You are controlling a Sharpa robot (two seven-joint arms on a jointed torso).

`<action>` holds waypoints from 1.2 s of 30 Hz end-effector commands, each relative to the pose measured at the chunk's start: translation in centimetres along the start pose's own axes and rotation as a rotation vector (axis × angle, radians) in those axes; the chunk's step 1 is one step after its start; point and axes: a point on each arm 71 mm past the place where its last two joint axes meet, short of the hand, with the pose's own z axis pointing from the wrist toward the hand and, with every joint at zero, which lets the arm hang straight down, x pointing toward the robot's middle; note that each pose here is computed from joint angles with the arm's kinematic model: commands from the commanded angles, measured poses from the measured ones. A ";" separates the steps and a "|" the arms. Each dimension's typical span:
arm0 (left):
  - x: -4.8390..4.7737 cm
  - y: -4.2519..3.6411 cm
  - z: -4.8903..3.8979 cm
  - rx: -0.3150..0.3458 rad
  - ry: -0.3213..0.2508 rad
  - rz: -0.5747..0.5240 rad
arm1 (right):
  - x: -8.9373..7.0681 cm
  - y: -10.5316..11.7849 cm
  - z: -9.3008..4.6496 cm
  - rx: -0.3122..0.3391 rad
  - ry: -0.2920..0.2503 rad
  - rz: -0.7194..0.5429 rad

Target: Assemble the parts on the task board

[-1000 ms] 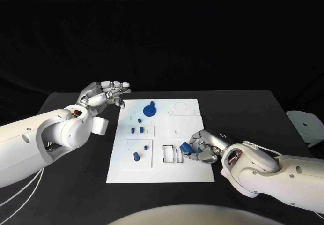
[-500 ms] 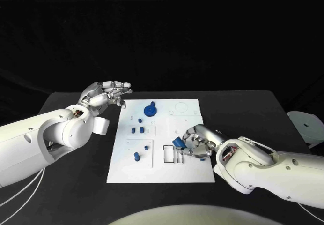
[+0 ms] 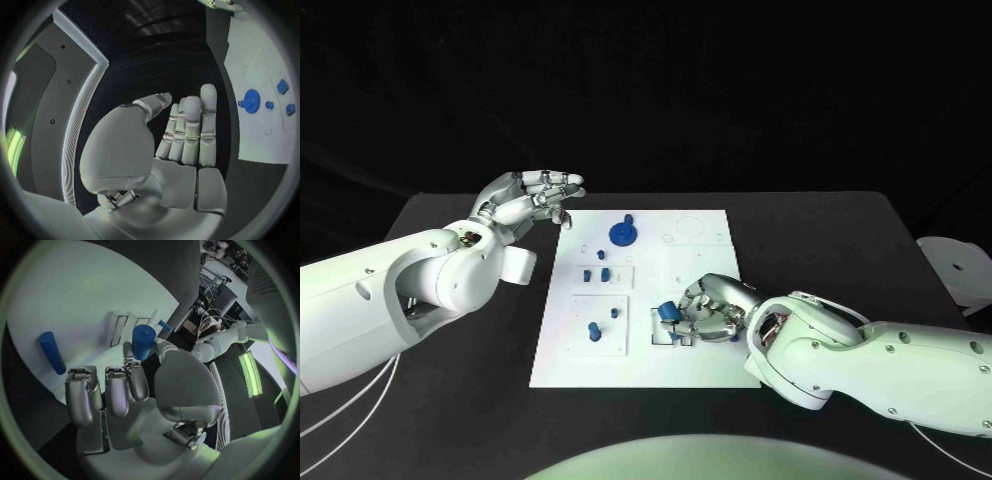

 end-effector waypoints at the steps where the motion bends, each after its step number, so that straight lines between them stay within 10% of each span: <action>1: 0.26 -0.05 0.03 0.002 0.018 -0.010 | 0.3 -0.1 0.1 0.004 0.038 -0.020; 36: 0.34 -0.08 -0.02 0.001 0.033 -0.015 | 0.2 0.2 0.8 -0.021 -0.002 -0.062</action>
